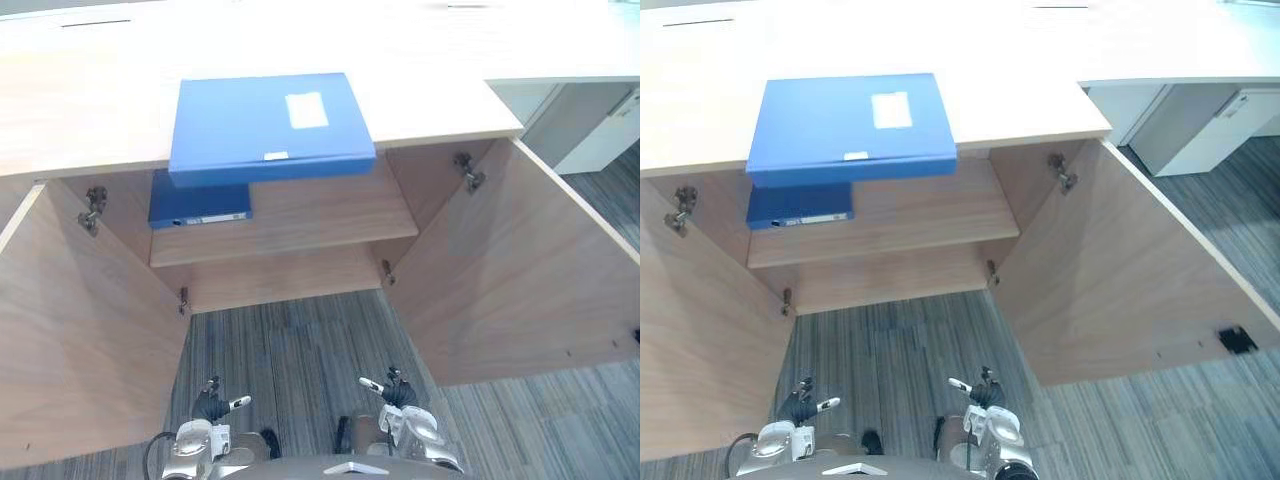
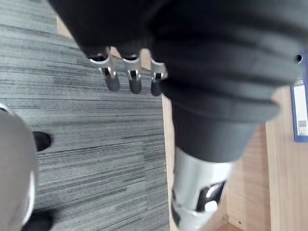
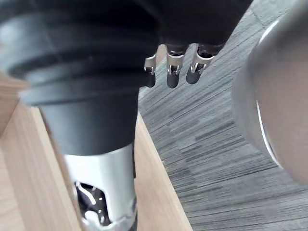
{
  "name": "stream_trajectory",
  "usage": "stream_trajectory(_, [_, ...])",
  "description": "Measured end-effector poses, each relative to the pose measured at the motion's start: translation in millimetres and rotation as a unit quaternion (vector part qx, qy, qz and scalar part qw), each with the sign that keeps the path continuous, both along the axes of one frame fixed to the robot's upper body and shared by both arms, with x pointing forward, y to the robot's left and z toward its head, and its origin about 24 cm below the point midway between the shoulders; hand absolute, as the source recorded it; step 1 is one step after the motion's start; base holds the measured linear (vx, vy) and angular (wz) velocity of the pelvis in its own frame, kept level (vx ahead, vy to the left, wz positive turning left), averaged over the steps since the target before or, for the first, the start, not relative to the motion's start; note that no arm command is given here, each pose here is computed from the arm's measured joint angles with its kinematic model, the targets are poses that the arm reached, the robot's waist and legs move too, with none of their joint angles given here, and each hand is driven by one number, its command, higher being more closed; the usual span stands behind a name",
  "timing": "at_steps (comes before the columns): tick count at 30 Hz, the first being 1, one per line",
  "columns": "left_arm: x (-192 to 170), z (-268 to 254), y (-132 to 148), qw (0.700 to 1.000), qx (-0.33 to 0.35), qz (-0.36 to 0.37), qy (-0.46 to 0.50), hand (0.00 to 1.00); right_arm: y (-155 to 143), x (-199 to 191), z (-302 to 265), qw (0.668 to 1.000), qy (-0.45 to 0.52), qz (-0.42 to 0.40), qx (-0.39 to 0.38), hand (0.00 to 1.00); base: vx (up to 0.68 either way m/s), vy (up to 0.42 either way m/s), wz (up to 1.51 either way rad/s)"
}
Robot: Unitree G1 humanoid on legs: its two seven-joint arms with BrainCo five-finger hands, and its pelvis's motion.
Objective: Walk over to the cabinet, pick up the folder, carry it to the office cabinet, place the folder inside the office cabinet, then close the office cabinet door
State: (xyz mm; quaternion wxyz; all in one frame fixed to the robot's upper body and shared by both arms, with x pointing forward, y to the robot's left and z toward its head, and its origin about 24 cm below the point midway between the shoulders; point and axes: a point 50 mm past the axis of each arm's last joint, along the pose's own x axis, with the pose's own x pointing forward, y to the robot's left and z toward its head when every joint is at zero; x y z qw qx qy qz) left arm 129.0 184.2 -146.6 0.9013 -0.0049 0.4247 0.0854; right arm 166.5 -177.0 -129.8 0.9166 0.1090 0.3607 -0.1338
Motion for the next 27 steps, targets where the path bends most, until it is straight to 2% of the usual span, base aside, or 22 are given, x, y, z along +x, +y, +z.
stream_trajectory(4, [-3.5, -1.8, -0.4, 1.0, -0.001, 0.002, 0.007, 0.0, -6.9, -10.1, -3.2, 1.0, 0.009, -0.003, -0.006, 0.0, 0.44, -0.145, 0.53])
stream_trajectory(8, [2.8, -0.8, -20.0, 0.999, -0.037, 0.031, -0.007, 0.0, -24.0, -21.4, -5.1, 0.999, 0.022, -0.017, -0.022, 0.0, 0.37, -0.195, 0.57])
stream_trajectory(16, [7.9, 2.4, -33.8, 0.999, -0.048, 0.01, -0.021, 0.0, -28.0, -30.4, -7.5, 0.999, 0.032, -0.026, -0.023, 0.0, 0.15, -0.009, 0.06])
stream_trajectory(27, [2.5, 3.3, -12.1, 1.0, -0.002, 0.011, -0.019, 0.0, -21.2, -43.1, -14.6, 0.998, 0.057, -0.035, -0.02, 0.0, 0.03, 0.081, -0.12])
